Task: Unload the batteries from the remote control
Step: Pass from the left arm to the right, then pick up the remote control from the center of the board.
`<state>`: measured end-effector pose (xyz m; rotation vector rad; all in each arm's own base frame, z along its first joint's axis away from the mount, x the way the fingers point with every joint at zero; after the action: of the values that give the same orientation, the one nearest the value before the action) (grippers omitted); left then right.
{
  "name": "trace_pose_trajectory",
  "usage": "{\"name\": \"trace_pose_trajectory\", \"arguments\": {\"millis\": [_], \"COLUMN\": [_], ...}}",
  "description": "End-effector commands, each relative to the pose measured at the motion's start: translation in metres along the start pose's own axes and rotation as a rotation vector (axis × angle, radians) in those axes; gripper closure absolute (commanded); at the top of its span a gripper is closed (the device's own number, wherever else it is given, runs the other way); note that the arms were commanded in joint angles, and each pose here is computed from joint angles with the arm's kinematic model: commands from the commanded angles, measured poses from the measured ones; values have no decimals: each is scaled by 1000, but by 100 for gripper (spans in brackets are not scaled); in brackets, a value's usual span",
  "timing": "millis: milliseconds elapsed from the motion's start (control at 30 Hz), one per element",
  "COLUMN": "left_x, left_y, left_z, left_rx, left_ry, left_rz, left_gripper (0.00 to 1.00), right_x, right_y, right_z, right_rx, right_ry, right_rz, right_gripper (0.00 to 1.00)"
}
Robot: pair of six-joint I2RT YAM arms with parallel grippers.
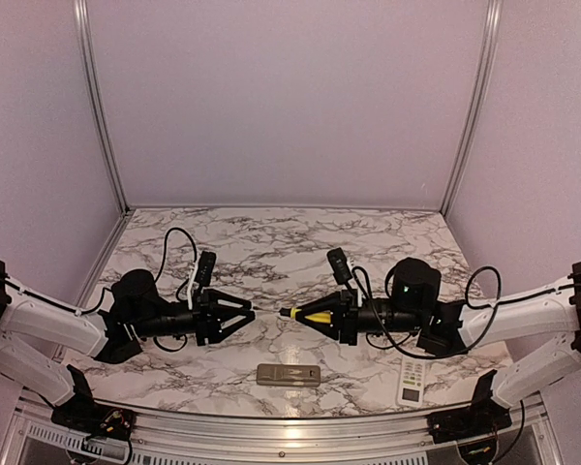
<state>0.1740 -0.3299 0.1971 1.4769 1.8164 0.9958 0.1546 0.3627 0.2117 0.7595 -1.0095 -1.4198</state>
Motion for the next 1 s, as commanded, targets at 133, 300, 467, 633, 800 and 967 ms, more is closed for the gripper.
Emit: {"name": "trace_pose_trajectory", "arguments": {"millis": [133,300,467,633,800,967], "left_x": [9,17,28,32,20,18], "left_y": [-25,-30,-17,-15,-36,-55], "left_z": [36,51,71,77,77,76], "left_rx": [-72,-128,-159,-221,-264,-327], "left_ry": [165,248,379,414,358,294], "left_rz": [50,45,-39,-71,69,126], "left_gripper": [37,13,1,1,4,3], "right_x": [21,31,37,41,47,52], "right_y": [-13,-18,-16,-16,-20,-25], "right_z": [-13,-19,-22,-25,-28,-29], "right_rx": [16,16,32,46,48,48], "right_ry": [-148,-209,-247,-280,-308,-319], "right_rz": [60,81,81,89,99,111], "right_gripper": [100,100,100,100,100,100]}}
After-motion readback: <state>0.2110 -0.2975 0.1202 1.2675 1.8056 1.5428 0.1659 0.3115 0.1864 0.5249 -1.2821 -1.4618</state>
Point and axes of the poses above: each gripper's point midway between its finger pads, its own x axis back along the fingers, its own z axis along the line the jaws close on, y = z × x, the point moved 1 cm from there along x, back along the fingers, and after that the axes turned 6 degrees about x, right-handed, at the moved point
